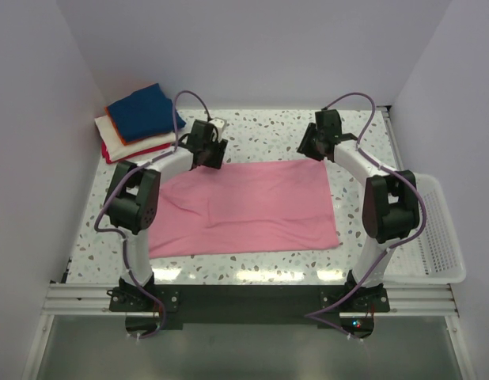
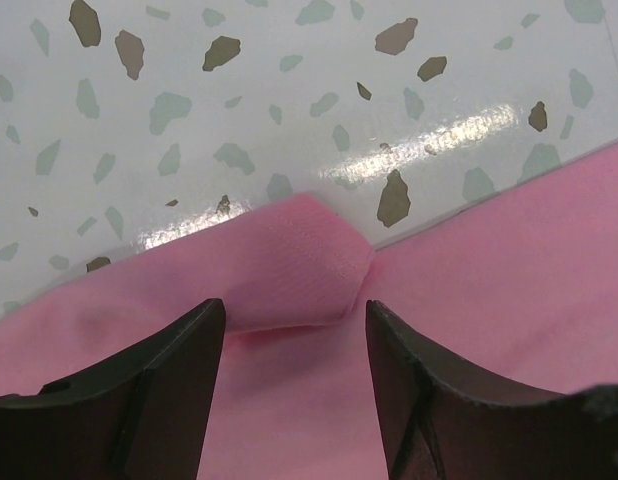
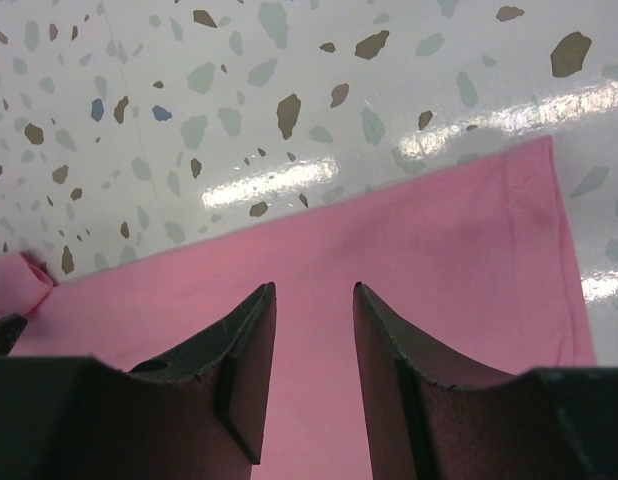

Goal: Fold and stack the t-shirts
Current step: Fold the tshirt

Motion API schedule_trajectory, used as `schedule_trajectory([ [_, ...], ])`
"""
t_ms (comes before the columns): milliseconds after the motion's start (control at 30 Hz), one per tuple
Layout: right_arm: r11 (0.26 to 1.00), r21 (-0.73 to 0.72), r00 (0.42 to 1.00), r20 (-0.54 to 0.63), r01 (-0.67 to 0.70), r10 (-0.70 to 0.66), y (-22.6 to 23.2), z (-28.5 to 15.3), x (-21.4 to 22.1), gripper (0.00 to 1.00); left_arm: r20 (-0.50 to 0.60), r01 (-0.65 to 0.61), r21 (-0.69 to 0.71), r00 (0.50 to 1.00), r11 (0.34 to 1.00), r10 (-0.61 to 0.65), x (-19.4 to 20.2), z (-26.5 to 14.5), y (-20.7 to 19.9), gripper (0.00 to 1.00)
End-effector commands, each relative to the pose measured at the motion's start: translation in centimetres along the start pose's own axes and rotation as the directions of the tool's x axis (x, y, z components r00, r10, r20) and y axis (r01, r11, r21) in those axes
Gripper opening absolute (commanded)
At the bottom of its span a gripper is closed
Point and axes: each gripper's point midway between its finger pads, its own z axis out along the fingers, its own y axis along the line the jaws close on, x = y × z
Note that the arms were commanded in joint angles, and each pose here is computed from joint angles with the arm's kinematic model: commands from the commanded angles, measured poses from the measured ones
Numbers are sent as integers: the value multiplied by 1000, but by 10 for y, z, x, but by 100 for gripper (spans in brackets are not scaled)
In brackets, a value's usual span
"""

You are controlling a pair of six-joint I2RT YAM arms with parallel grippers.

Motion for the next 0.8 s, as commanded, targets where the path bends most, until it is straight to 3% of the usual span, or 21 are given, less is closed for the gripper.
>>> schedule_trajectory([
  [0, 1000, -27, 997, 73, 16, -14, 11, -15, -20, 40, 24, -13, -35, 1000, 999, 14, -11, 1, 4, 62],
  [467, 999, -31, 997, 74, 19, -17, 13, -16, -21, 40, 14, -12, -55, 1000, 998, 13, -9, 9, 3, 50],
  [600, 999, -28, 997, 75, 22, -20, 12, -17, -21, 40, 8, -22, -29, 1000, 999, 23, -6, 9, -3, 63],
  [767, 999, -34, 997, 77, 23, -21, 13, -17, -21, 40, 11, -24, -20, 1000, 1000, 24, -6, 10, -7, 65],
])
